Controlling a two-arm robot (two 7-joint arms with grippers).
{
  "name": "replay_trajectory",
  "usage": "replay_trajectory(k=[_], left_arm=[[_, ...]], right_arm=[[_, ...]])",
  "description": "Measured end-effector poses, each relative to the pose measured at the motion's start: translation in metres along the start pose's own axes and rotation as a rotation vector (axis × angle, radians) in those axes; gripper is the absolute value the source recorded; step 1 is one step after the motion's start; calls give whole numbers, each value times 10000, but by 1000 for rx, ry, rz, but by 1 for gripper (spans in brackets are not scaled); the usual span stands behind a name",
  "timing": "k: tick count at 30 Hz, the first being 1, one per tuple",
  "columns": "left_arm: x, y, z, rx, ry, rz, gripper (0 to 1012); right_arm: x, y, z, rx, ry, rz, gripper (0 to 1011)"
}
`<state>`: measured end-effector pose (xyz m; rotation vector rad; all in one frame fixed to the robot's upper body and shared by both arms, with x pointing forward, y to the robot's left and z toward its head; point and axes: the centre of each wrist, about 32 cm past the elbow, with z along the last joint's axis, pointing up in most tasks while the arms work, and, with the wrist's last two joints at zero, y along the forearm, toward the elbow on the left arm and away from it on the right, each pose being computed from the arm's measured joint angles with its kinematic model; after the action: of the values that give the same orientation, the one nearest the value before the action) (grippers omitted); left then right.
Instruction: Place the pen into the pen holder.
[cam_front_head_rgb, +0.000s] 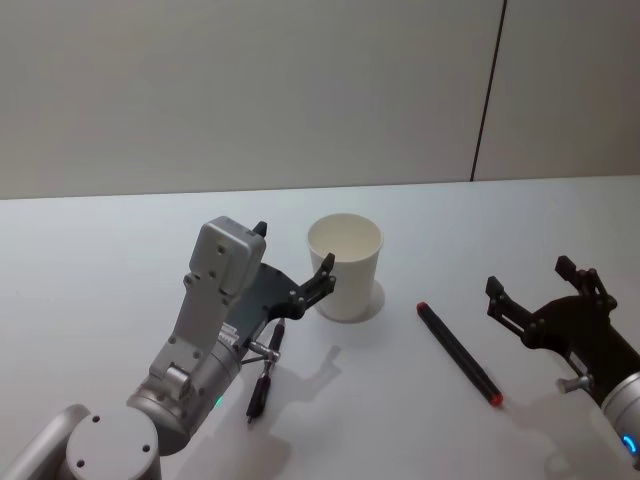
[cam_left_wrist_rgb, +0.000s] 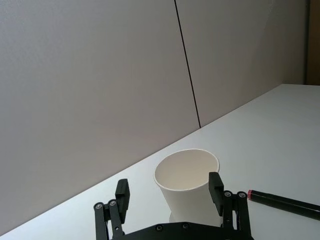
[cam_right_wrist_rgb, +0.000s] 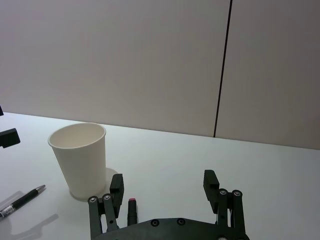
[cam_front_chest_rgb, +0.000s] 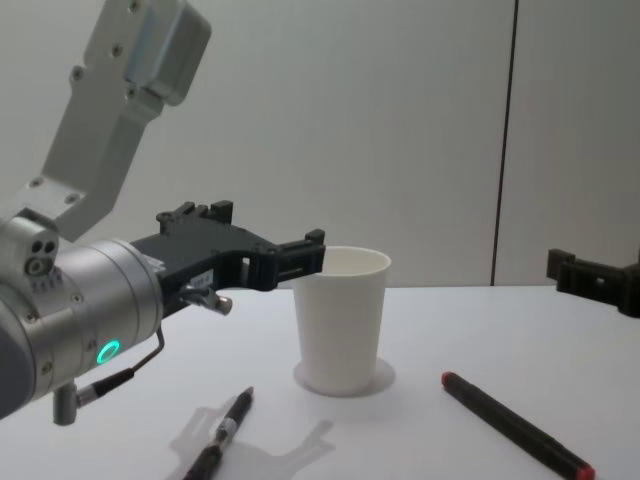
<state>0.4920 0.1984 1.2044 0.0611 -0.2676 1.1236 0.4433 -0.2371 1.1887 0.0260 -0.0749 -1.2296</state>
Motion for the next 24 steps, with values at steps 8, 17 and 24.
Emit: replay_trajectory(k=[8,17,24], left_arm=[[0,0,0,0,0,0,1005],[0,0,0,0,0,0,1005],[0,0,0,0,0,0,1005]], right_arm=[[0,0,0,0,0,0,1002],[0,0,0,0,0,0,1002],[-10,8,5,-1,0,0,1002]])
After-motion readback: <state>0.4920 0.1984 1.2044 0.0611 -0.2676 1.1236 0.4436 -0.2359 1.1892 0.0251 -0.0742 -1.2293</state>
